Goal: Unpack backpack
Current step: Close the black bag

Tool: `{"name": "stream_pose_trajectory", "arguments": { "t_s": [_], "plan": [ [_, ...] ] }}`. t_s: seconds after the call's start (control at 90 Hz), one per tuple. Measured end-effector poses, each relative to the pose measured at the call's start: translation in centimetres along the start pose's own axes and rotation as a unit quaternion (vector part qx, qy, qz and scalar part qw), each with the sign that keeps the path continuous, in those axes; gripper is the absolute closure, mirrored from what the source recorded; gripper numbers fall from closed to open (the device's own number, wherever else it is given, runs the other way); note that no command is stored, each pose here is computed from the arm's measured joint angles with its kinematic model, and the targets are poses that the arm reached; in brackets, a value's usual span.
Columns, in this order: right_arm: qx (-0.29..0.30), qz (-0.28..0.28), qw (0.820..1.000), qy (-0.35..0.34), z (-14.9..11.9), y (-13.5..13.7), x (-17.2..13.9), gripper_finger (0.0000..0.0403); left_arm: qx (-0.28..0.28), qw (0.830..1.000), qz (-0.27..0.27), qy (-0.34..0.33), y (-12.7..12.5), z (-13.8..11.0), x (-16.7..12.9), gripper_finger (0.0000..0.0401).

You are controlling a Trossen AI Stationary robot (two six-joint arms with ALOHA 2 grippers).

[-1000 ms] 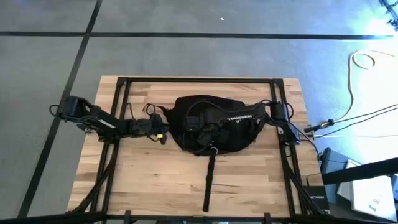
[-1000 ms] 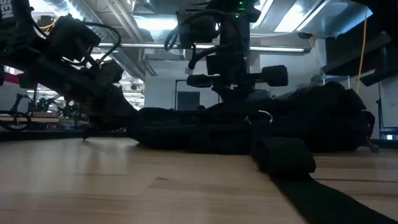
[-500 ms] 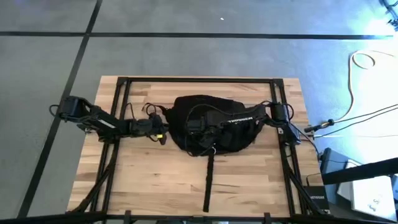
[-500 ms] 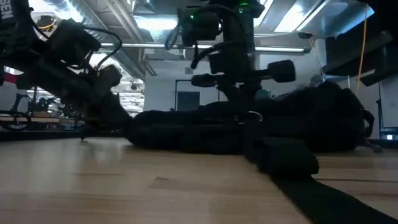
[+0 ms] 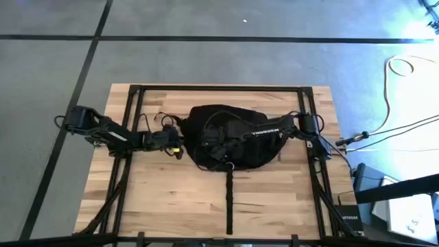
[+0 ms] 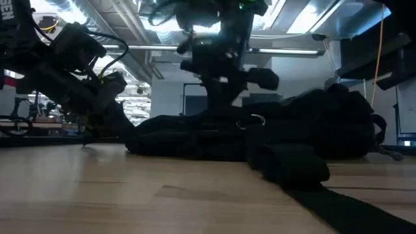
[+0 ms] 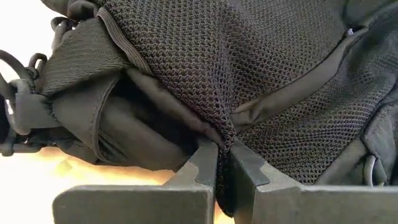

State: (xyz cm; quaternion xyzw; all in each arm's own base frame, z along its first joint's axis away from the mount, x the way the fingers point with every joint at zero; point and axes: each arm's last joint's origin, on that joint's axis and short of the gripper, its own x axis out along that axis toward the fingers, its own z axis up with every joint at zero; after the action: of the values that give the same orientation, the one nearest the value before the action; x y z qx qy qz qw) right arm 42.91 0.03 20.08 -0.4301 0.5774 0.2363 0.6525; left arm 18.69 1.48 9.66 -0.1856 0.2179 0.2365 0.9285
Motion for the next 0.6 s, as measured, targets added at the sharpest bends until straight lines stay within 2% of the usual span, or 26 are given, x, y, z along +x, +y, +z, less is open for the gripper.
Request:
{"name": "stream_pose_trajectory", "arguments": {
  "t_s": [0.189, 0.4, 0.522, 0.6],
  "plan": [
    [0.076, -0.043, 0.995, -0.037, -0.1, -1.9, -1.4, 0.0348, 0.003, 1.000, -0.001, 0.000, 0.0, 0.0, 0.0, 0.0401],
    [0.125, -0.005, 0.991, -0.049, -1.4, -2.2, 0.9, 0.0363, 0.007, 1.000, -0.007, 0.001, -0.3, -0.1, -0.1, 0.0401],
    [0.126, 0.029, 0.989, -0.072, -1.3, -1.7, 1.2, 0.0393, 0.012, 1.000, -0.014, 0.003, -0.5, -0.2, -0.2, 0.0401],
    [0.128, 0.039, 0.988, -0.078, -0.7, -1.3, 1.1, 0.0399, 0.015, 1.000, -0.015, 0.004, -0.6, -0.3, -0.2, 0.0401]
  ]
}}
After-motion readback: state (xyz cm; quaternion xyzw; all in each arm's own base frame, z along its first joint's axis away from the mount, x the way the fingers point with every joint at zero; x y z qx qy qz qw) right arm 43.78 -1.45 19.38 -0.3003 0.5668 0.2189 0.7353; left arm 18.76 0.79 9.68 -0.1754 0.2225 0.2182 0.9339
